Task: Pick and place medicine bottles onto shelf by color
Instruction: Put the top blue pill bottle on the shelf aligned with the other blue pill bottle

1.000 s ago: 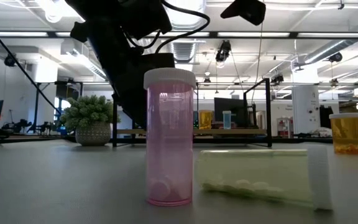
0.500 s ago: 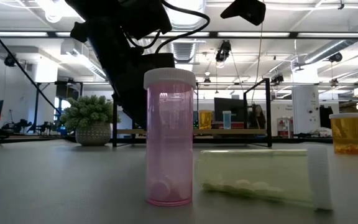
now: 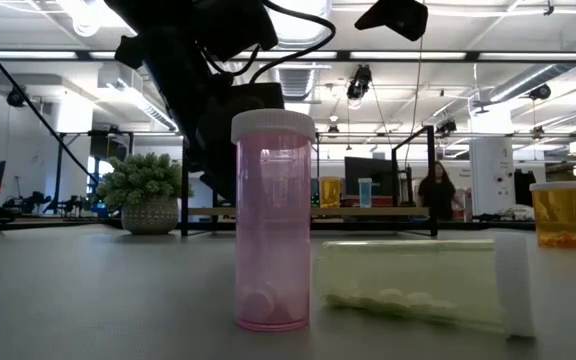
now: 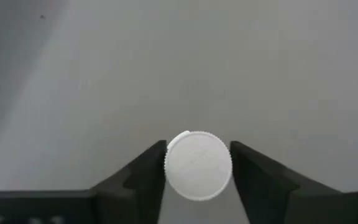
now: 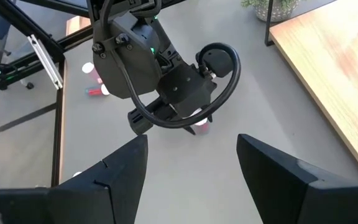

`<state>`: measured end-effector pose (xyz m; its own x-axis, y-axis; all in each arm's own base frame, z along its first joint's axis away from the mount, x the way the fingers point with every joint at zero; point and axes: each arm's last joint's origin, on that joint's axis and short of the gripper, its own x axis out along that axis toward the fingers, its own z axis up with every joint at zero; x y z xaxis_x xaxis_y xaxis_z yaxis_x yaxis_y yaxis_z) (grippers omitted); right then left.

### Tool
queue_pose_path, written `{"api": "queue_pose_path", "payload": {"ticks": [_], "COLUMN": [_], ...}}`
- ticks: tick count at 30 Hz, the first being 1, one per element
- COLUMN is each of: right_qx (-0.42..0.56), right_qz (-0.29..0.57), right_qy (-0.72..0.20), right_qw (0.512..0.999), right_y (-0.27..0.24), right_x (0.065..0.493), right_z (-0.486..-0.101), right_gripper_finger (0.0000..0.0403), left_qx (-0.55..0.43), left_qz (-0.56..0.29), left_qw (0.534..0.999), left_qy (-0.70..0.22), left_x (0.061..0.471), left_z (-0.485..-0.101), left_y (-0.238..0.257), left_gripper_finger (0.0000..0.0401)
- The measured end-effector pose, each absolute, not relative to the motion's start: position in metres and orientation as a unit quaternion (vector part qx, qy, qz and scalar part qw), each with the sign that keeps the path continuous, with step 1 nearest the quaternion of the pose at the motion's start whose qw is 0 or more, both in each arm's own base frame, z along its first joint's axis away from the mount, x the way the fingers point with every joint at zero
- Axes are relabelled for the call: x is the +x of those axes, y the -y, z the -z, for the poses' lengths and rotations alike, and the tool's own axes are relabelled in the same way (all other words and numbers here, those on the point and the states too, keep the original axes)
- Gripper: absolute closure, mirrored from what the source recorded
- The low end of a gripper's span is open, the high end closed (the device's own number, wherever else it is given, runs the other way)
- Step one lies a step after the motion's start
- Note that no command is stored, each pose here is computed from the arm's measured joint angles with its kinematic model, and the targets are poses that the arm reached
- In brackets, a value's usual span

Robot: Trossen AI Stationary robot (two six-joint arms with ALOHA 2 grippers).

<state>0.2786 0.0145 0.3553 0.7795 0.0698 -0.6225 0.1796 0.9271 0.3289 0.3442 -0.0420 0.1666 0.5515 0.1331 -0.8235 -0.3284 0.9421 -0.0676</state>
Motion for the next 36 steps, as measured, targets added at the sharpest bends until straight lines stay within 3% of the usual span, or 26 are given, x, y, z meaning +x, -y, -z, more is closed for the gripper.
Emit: {"api": "queue_pose_path", "payload": {"ticks": [8, 22, 30, 36], "right_qx": [0.19, 0.181, 0.158, 0.147], "right_qz": [0.03, 0.035, 0.021, 0.015], "right_qy": [-0.331, -0.365, -0.372, -0.363], "right_qw": [0.924, 0.912, 0.915, 0.92], "right_y": [-0.014, -0.015, -0.026, -0.029], "right_x": [0.279, 0.29, 0.339, 0.372], "right_z": [-0.355, -0.338, -0.296, -0.266], "right_gripper_finger": [0.0165, 0.0165, 0.0165, 0.0165], "left_qx": [-0.126, -0.214, -0.253, -0.277], "left_qz": [-0.109, -0.124, -0.139, -0.155], "left_qw": [0.876, 0.867, 0.854, 0.838], "left_qy": [-0.452, -0.432, -0.433, -0.443], "left_x": [0.34, 0.282, 0.241, 0.215], "left_z": [-0.178, -0.249, -0.266, -0.255], "left_y": [0.042, 0.044, 0.047, 0.046], "left_gripper_finger": [0.0172, 0.0167, 0.0168, 0.0168]}}
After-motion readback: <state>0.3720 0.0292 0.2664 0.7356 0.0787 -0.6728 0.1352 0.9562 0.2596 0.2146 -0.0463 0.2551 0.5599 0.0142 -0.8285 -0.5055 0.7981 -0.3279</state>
